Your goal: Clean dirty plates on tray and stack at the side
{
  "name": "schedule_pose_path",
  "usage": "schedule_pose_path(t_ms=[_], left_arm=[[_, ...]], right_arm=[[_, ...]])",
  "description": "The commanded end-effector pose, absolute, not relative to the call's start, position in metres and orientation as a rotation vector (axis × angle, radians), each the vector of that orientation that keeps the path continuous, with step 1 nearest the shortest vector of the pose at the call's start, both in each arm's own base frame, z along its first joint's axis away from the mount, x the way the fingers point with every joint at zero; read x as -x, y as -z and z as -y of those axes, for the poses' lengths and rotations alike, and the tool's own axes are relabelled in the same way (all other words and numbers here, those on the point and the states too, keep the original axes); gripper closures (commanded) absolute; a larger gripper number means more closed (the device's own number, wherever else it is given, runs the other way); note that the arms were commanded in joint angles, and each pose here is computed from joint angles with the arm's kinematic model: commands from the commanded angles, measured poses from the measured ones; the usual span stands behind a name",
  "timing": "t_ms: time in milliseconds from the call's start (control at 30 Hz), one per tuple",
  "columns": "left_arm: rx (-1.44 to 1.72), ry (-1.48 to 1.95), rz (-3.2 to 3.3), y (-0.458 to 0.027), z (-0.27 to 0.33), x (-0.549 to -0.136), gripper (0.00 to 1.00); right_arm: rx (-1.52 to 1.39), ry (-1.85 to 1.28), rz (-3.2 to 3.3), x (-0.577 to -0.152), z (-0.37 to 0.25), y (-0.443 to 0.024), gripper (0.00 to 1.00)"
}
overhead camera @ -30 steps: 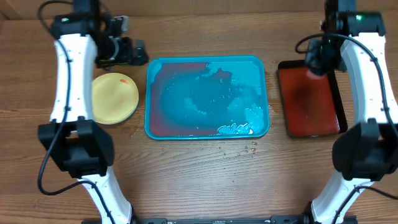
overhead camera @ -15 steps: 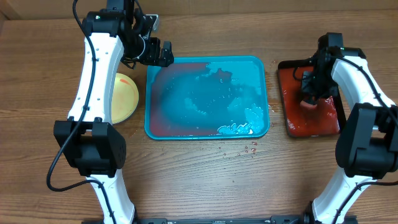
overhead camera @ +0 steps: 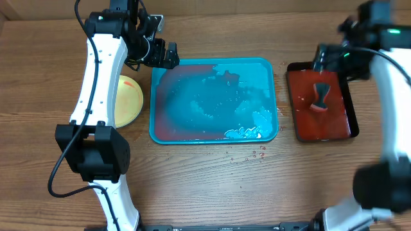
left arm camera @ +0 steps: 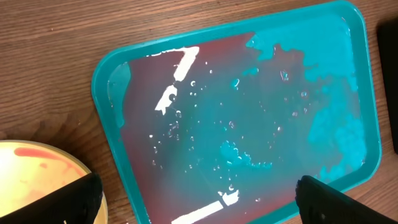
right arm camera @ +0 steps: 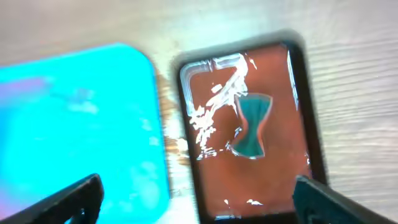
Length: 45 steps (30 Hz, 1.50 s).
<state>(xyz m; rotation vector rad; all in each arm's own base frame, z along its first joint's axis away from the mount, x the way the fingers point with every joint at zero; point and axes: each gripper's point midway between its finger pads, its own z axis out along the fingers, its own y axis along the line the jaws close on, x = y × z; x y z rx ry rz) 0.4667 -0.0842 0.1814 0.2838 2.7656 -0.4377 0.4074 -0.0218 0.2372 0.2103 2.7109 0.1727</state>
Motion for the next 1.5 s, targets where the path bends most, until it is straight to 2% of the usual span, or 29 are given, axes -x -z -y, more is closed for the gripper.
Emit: schedule_pose_path(t_ms=[0,167,333,533,700,900,1133,1300,1467], left_arm=[[-0.332,0.444,-2.715,-0.197,0.088,-0.468,0.0],[-0.332,0.444,-2.715,-0.197,0.088,-0.468,0.0],[-0.332,0.444,-2.715,-0.197,0.088,-0.468,0.0],[-0.332,0.444,-2.715,-0.197,0.088,-0.468,0.0],[-0.331,0.444,-2.715,-0.197,0.088,-0.468,0.0],[-0.332,0.444,-2.715,-0.197,0.088,-0.468,0.0],[-0.332,0.444,-2.715,-0.197,0.088,-0.468,0.0],[-0.332,0.444,-2.715,-0.197,0.088,-0.468,0.0],[-0.332,0.444,-2.715,-0.197,0.088,-0.468,0.0]], right_arm=[[-0.115,-0.256,-2.413,-0.356,0.0,-0.366,0.0],[-0.062,-0.222,-2.144,-0.275,-0.009,-0.46,0.0],[-0.024,-0.194,-1.933,-0.199,-0.017,-0.506,0.0],[0.005,-0.173,-1.76,-0.123,-0.025,-0.53,0.0],[0.0,-0.167,-1.767,-0.086,-0.028,-0.515,0.0],[-0.031,-0.133,-1.799,-0.094,-0.02,-0.506,0.0],[-0.024,-0.075,-1.748,-0.149,-0.009,-0.489,0.0],[0.017,-0.099,-1.654,-0.187,-0.011,-0.456,0.0],[0.067,-0.128,-1.565,-0.222,-0.016,-0.399,0.0]])
